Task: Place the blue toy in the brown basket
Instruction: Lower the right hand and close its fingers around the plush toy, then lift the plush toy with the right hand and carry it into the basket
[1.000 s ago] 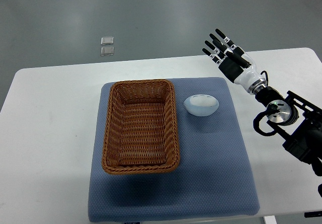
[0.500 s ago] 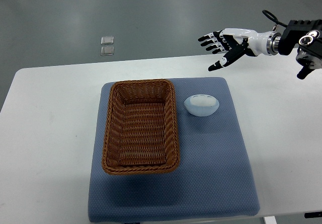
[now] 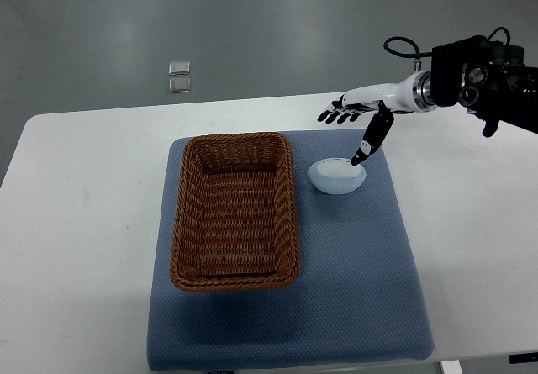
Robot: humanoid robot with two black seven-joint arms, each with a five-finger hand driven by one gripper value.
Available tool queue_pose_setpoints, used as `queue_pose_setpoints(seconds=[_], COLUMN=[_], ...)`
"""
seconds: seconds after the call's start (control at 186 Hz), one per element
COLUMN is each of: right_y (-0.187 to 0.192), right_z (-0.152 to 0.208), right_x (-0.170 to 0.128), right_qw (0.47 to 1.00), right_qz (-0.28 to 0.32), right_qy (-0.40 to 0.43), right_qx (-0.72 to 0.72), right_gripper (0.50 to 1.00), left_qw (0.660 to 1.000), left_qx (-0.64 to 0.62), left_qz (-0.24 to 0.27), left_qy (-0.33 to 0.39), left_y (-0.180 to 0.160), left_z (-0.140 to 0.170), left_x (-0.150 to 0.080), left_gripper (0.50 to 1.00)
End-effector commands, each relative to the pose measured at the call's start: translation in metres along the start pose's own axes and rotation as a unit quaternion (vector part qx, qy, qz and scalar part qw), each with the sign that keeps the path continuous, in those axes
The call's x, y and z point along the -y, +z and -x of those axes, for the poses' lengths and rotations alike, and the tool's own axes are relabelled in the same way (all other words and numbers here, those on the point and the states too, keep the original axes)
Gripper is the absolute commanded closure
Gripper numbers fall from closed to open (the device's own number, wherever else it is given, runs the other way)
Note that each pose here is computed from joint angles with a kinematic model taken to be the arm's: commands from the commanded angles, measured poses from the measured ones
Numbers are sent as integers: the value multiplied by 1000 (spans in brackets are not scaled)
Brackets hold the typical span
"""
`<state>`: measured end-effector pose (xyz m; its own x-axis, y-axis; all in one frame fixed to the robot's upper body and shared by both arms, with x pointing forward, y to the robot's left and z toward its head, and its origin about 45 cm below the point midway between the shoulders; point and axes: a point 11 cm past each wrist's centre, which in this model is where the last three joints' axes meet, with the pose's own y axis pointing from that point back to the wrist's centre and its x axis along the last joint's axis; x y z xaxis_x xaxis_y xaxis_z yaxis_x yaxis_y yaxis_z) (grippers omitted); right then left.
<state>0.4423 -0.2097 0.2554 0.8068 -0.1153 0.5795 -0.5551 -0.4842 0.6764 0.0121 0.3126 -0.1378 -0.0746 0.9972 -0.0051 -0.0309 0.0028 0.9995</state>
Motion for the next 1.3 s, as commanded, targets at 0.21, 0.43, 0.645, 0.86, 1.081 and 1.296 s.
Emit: queue_pose_setpoints(seconds=[0.21, 0.43, 0.645, 0.86, 1.081, 1.296], right_y=[5, 10, 20, 28, 31, 26], right_z=[31, 40, 48, 58, 50, 17], right_x=[23, 32, 40, 46, 42, 23], right_qw=[1000, 1000, 1000, 1000, 999, 999], right_qz=[-4, 5, 21, 29, 36, 35], right_qy=[-10, -12, -1, 0, 12, 36], right_qx=[14, 17, 1, 11, -10, -18], right_gripper=[574, 581, 599, 713, 1000, 1000], left_qw=[1000, 1000, 1000, 1000, 1000, 1000], left_qx=[0, 0, 0, 0, 0, 0], left_qz=[0, 0, 0, 0, 0, 0], left_qy=[3, 3, 3, 3, 3, 4], left_y=[0, 0, 0, 0, 0, 0], left_z=[-2, -2, -2, -2, -2, -3], left_x=[0, 0, 0, 0, 0, 0], left_gripper=[500, 500, 500, 500, 500, 500])
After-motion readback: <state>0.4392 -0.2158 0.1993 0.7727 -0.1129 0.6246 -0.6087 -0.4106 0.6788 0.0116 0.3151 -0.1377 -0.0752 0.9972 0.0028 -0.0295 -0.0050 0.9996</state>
